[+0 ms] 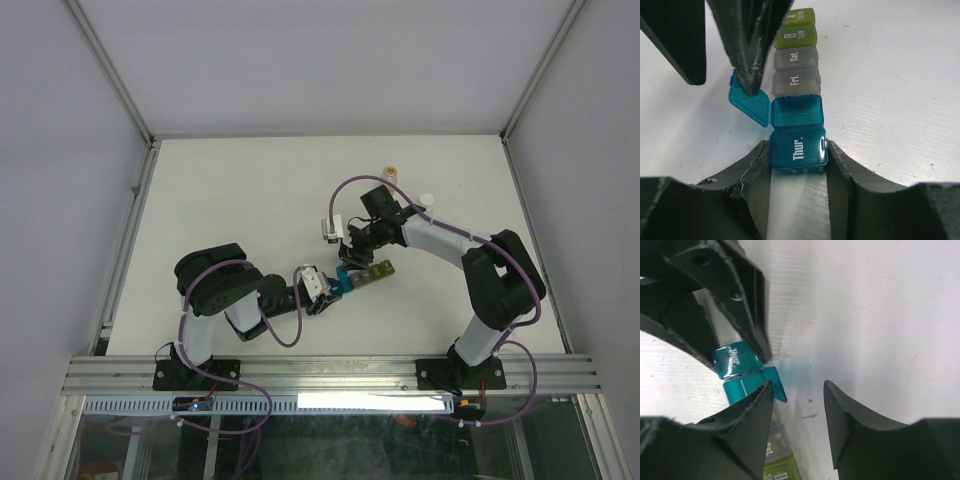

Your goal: Sort the pills into containers

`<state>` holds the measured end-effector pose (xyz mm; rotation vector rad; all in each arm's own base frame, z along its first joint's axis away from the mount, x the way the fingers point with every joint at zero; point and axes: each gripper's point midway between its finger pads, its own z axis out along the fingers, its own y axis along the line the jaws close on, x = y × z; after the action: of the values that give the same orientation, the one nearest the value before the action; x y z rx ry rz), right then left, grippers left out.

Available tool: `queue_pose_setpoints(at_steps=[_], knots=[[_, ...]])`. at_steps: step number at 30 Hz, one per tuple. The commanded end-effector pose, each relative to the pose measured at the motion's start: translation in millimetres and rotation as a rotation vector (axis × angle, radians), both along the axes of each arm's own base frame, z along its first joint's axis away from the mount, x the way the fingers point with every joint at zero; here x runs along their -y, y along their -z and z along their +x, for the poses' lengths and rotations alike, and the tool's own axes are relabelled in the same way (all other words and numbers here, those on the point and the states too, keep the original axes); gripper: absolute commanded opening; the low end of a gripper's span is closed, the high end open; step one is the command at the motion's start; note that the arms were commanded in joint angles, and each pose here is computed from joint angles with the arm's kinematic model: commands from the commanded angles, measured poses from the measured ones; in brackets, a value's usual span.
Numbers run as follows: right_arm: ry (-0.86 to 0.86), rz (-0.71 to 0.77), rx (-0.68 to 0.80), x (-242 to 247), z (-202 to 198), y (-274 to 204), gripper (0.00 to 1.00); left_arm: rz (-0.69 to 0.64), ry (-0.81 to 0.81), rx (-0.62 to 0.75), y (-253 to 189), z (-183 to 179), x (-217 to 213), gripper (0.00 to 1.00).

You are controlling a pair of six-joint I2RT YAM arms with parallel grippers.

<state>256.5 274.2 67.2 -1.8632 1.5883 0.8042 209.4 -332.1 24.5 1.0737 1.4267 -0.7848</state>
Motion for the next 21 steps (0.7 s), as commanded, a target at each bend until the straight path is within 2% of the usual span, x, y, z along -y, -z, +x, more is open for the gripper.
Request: queue_pose_setpoints(at_steps=[1, 9, 17, 19, 21], knots=[[0.090, 0.021, 0.074, -11, 28, -13, 0.46, -0.068, 0.062, 0.042, -13, -11, 4, 0.00], [0.109, -0.061, 0.085, -12, 30, 11, 0.44, -0.069, 0.058, 0.042, -14, -10, 4, 0.00], [0.119, -0.078, 0.075, -12, 30, 13, 0.44, -0.072, 0.052, 0.038, -15, -9, 4, 0.00], [0.120, -0.058, 0.063, -15, 29, 6, 0.47, -0.079, 0.043, 0.035, -16, -8, 4, 0.00], [0.133, -0.034, 0.042, -18, 28, -4, 0.53, -0.088, 0.032, 0.028, -19, -7, 3, 0.08]])
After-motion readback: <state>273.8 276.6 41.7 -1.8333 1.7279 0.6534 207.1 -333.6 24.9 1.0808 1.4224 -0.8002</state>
